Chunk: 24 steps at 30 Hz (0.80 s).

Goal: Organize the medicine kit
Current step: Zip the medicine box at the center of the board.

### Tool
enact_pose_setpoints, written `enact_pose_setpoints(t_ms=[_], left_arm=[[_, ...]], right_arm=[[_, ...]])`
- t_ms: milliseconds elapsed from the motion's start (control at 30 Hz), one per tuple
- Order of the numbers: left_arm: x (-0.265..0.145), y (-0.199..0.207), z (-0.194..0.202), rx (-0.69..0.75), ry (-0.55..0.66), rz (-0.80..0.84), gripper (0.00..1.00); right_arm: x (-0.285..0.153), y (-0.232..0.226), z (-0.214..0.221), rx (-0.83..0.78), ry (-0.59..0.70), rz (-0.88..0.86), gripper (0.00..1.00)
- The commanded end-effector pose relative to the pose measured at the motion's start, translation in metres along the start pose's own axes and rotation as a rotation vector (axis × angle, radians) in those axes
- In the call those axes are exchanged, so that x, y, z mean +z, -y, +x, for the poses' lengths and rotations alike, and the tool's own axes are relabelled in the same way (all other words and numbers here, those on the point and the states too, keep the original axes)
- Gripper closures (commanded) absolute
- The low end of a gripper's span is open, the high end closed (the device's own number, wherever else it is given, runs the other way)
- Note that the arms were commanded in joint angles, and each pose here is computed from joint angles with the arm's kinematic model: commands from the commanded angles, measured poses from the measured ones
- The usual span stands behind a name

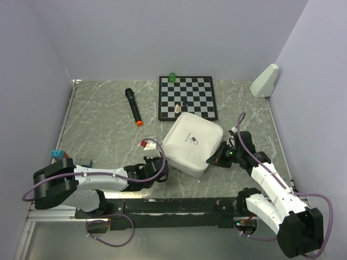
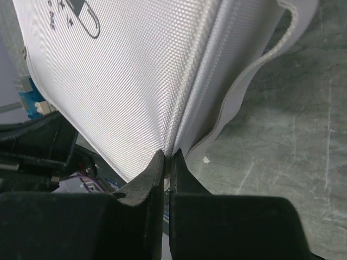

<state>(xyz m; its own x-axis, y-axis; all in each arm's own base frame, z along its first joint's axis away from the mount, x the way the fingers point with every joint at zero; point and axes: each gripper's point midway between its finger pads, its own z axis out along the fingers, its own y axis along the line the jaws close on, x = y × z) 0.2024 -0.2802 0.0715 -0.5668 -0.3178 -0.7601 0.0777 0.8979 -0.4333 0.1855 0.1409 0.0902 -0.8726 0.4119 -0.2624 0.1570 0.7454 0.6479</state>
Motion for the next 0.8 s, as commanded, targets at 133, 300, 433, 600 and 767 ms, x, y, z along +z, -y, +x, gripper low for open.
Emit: enact_pose_setpoints(t_ms=[133,300,433,600,767], left_arm=[[-0.028,-0.039,0.032,0.142,0.002,-0.142,0.99],[-0.038,0.008,0.064,0.199,-0.045,-0.039,0.99],[-0.031,0.038,0.084,0.262,-0.081,0.028,0.99],[-0.017,0.073,0.091,0.328,-0.07,0.078,0.99],[-0.004,0.105,0.095,0.36,-0.072,0.136,0.99]], right_arm=[[-0.006,0.017,-0.043,-0.056,0.126,0.175,1.0],[-0.009,0.016,-0.065,-0.032,0.158,0.206,0.93],[-0.021,0.012,-0.078,-0.009,0.191,0.21,0.63],[-0.045,-0.002,-0.07,0.009,0.24,0.16,0.33],[-0.053,-0.006,-0.04,0.045,0.208,0.084,0.28]])
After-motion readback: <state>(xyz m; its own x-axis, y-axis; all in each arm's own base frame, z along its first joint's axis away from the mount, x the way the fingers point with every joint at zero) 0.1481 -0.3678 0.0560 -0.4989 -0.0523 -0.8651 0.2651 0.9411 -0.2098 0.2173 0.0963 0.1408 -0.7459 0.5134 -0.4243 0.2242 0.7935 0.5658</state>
